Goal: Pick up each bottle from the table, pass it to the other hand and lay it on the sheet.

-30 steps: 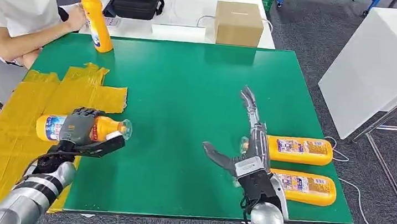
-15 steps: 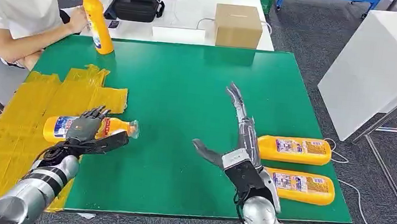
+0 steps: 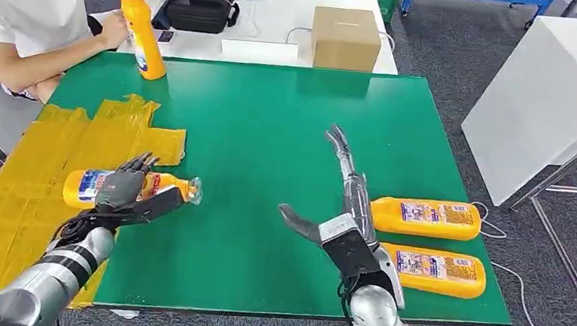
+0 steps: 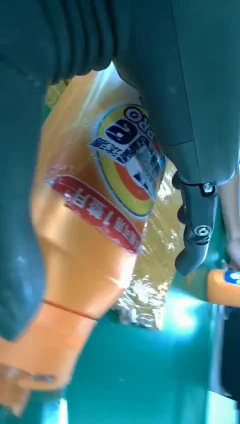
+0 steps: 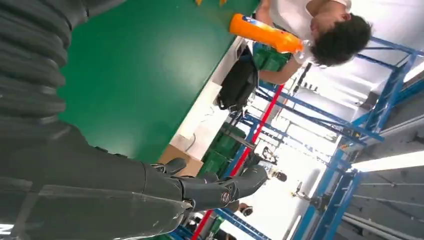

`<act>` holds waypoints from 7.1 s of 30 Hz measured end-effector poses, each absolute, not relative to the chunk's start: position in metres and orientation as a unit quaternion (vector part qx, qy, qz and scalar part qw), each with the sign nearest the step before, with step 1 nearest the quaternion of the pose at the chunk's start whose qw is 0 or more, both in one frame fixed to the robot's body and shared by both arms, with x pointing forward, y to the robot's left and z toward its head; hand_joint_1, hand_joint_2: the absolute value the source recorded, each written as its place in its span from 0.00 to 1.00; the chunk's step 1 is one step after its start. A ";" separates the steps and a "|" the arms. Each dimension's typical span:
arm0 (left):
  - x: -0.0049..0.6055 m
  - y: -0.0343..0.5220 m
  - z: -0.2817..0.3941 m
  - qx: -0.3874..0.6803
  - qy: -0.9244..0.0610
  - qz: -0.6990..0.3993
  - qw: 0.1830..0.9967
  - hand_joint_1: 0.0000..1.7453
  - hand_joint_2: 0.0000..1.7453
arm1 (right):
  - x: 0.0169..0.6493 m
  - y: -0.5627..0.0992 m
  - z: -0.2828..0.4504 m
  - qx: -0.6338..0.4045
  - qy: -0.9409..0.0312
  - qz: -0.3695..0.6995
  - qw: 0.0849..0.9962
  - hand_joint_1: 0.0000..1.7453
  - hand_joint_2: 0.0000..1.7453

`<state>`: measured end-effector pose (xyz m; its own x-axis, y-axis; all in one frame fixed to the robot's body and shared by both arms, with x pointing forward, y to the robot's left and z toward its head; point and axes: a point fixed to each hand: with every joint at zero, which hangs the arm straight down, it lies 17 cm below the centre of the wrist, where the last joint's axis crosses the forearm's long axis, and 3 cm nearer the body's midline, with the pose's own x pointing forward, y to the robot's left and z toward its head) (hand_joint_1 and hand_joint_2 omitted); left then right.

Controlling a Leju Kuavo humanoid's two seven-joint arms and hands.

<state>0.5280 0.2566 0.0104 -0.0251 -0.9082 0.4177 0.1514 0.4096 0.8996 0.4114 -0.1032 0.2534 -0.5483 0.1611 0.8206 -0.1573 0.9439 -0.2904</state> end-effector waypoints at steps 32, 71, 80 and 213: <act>0.445 0.286 0.215 0.362 -0.841 -0.005 0.403 0.00 1.00 | 0.440 -0.180 0.230 -0.243 -0.813 0.268 0.456 0.00 1.00; 0.441 0.226 0.210 0.116 -0.856 0.032 0.503 0.00 1.00 | 0.481 -0.408 0.118 -0.406 -0.526 0.519 0.537 0.00 1.00; 0.448 0.209 0.215 0.096 -0.860 0.019 0.501 0.00 1.00 | 0.495 -0.422 0.074 -0.388 -0.493 0.510 0.588 0.00 1.00; 0.463 0.070 0.226 -0.248 -0.787 -0.052 0.563 1.00 1.00 | 0.439 0.048 0.129 0.037 -0.763 0.370 0.528 1.00 1.00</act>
